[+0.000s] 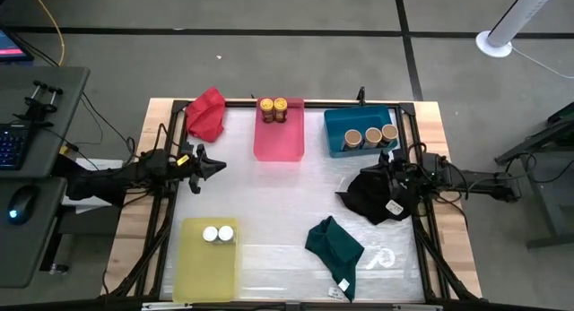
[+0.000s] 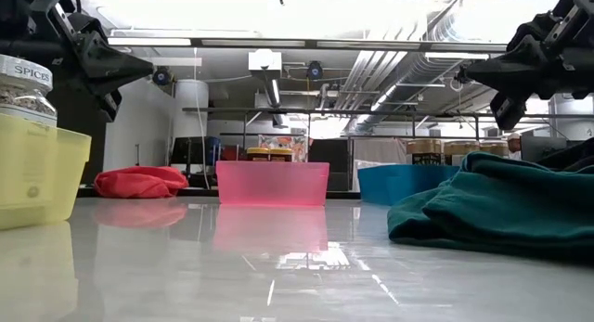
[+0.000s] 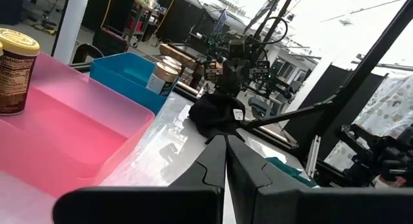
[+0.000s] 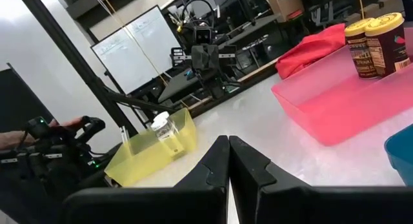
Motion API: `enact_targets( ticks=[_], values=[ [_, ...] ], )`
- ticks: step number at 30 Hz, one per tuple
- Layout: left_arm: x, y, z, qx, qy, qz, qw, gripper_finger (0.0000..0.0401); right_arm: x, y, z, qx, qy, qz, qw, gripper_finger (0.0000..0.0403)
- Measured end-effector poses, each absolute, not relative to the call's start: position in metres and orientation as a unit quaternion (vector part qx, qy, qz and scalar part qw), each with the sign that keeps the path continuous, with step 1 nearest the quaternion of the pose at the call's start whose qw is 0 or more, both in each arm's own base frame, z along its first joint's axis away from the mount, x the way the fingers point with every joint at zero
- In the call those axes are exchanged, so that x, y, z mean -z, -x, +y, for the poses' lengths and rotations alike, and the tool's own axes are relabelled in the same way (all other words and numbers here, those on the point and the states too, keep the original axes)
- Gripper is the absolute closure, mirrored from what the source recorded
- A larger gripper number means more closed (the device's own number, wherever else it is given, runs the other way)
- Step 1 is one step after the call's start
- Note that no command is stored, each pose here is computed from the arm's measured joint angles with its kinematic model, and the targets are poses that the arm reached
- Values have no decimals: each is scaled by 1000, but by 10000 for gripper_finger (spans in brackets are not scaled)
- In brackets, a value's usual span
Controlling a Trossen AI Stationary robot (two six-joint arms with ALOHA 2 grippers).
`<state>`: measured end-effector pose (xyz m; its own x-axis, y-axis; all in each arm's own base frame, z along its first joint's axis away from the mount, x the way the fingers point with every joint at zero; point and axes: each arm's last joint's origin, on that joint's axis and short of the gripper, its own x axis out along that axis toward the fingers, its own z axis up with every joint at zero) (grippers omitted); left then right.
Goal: Sort spices by type
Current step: Return to home position
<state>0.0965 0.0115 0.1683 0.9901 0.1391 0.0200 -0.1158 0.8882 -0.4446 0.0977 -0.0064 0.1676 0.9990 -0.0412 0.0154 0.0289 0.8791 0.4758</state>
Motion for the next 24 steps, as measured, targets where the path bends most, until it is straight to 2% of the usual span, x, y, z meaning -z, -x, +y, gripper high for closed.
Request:
enact_targets(
  ticks=[6, 16, 24],
  values=[
    [-168, -96, 11, -66, 227, -26, 971, 400, -167, -98, -7, 19, -227, -12, 974, 402],
    [-168, -96, 12, -66, 227, -26, 971, 400, -167, -98, -7, 22, 30, -4, 999, 402],
    [-168, -96, 12, -67, 227, -26, 971, 400, -168, -98, -6, 6, 44, -6, 999, 402]
  ],
)
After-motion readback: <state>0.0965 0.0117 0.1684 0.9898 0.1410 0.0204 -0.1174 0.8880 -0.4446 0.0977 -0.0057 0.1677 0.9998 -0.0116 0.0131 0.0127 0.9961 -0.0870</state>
